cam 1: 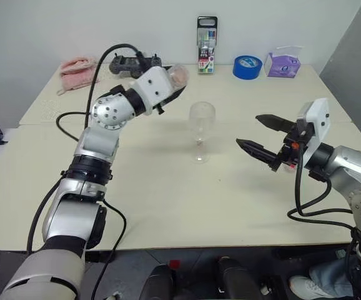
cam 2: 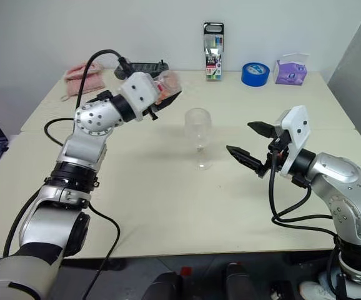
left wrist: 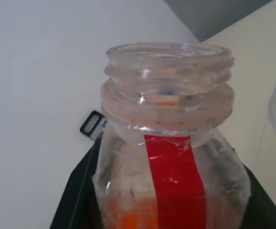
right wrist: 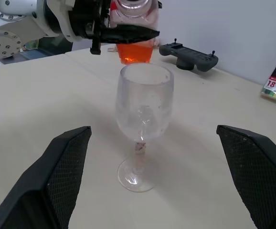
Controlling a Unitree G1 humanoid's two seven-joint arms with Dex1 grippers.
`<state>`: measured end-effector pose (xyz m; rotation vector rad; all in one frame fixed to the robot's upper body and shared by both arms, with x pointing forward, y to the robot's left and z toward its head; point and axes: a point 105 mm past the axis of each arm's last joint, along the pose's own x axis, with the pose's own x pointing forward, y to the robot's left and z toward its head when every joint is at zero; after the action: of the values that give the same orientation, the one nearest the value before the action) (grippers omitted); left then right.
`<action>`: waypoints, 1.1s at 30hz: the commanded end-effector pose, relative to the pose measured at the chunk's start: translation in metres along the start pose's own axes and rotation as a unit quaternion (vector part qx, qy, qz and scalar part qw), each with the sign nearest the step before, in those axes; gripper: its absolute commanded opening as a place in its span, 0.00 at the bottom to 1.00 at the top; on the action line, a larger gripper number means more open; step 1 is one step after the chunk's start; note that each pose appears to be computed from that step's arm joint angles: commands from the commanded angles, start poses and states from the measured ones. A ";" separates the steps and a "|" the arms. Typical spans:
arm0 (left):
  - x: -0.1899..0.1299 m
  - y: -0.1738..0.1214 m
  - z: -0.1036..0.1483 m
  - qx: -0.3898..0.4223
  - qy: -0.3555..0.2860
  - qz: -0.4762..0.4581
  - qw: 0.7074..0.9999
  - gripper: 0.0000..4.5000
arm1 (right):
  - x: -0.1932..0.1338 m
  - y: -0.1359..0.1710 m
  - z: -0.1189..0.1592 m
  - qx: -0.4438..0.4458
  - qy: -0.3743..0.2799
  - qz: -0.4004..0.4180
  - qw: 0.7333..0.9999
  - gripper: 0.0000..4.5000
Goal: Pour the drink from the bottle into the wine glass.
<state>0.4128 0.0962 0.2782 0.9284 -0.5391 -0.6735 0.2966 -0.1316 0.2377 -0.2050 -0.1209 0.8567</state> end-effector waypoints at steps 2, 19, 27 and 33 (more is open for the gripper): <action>0.008 0.011 0.017 0.069 -0.023 0.008 0.997 0.39 | 0.001 0.003 0.014 -0.029 -0.024 -0.003 0.999 1.00; 0.011 0.005 0.010 0.230 -0.013 -0.016 0.973 0.39 | 0.003 -0.001 0.015 -0.038 -0.025 -0.013 0.999 1.00; 0.014 0.008 0.011 0.289 -0.013 -0.011 0.957 0.39 | 0.004 -0.001 0.014 -0.039 -0.023 -0.014 0.999 1.00; 0.015 0.011 0.011 0.309 -0.014 -0.004 0.951 0.39 | 0.005 0.000 0.013 -0.037 -0.023 -0.012 0.999 1.00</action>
<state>0.4239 0.0875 0.2668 1.4904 -0.7001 -0.5822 0.2998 -0.1292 0.2378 -0.2347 -0.1346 0.8336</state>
